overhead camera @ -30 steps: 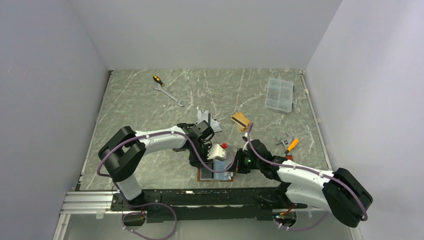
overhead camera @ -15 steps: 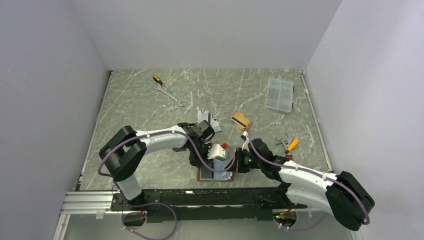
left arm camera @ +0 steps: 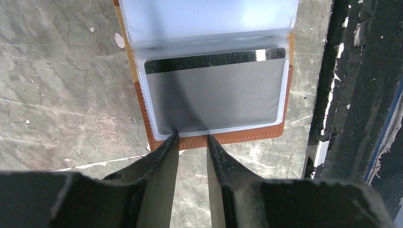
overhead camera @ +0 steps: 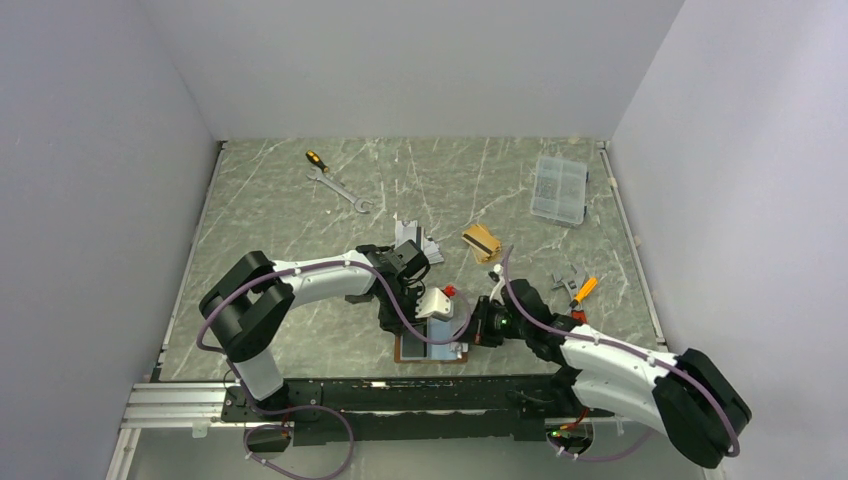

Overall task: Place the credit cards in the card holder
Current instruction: Turn over the card slot in the card holder.

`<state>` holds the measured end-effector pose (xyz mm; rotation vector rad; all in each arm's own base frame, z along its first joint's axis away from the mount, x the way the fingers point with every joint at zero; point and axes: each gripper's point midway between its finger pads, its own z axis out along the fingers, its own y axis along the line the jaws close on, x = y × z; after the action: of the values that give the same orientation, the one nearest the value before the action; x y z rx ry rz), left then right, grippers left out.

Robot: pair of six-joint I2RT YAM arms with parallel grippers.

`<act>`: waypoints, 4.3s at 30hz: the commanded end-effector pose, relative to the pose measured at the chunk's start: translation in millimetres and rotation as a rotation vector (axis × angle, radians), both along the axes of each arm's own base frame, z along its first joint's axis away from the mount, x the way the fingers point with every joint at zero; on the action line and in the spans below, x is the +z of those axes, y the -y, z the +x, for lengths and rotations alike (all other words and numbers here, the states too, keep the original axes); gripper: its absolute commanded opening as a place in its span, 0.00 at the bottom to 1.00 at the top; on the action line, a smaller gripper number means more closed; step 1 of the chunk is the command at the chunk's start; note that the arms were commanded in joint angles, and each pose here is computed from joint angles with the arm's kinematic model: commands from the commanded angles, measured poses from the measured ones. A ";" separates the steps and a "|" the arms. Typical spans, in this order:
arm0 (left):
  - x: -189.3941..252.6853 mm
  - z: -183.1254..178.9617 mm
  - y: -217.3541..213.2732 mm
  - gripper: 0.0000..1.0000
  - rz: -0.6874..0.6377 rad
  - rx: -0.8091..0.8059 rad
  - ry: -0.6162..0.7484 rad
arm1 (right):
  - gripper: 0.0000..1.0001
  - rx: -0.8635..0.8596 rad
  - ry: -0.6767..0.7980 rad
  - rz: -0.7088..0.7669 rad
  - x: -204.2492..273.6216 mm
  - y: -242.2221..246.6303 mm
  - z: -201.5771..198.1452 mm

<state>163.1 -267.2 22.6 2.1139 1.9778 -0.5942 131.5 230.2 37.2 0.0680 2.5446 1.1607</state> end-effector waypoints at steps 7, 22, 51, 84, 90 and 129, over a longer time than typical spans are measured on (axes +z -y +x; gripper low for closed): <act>4.0 2.0 2.8 0.33 0.001 -0.025 0.008 | 0.00 -0.046 0.035 -0.029 3.4 18.9 2.2; 3.6 1.4 3.2 0.31 0.002 -0.023 0.000 | 0.00 -0.012 0.029 -0.071 -3.4 21.1 -0.1; 4.5 0.4 2.3 0.28 0.009 -0.029 0.000 | 0.00 0.007 -0.010 0.012 -10.4 0.1 1.0; 9.5 1.0 2.4 0.26 0.014 -0.042 0.012 | 0.00 0.195 -0.097 0.125 -1.3 -19.1 -11.8; 10.3 2.5 2.3 0.26 0.015 -0.044 0.018 | 0.00 0.225 -0.054 0.141 11.6 -21.3 -8.2; 65.3 15.3 -13.1 0.25 -0.214 -0.003 -0.010 | 0.00 0.311 -0.057 0.155 22.1 -69.8 -0.7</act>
<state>188.9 -246.3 76.0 1.9787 1.9190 -0.6821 118.5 287.9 48.6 -0.2255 2.6410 1.4733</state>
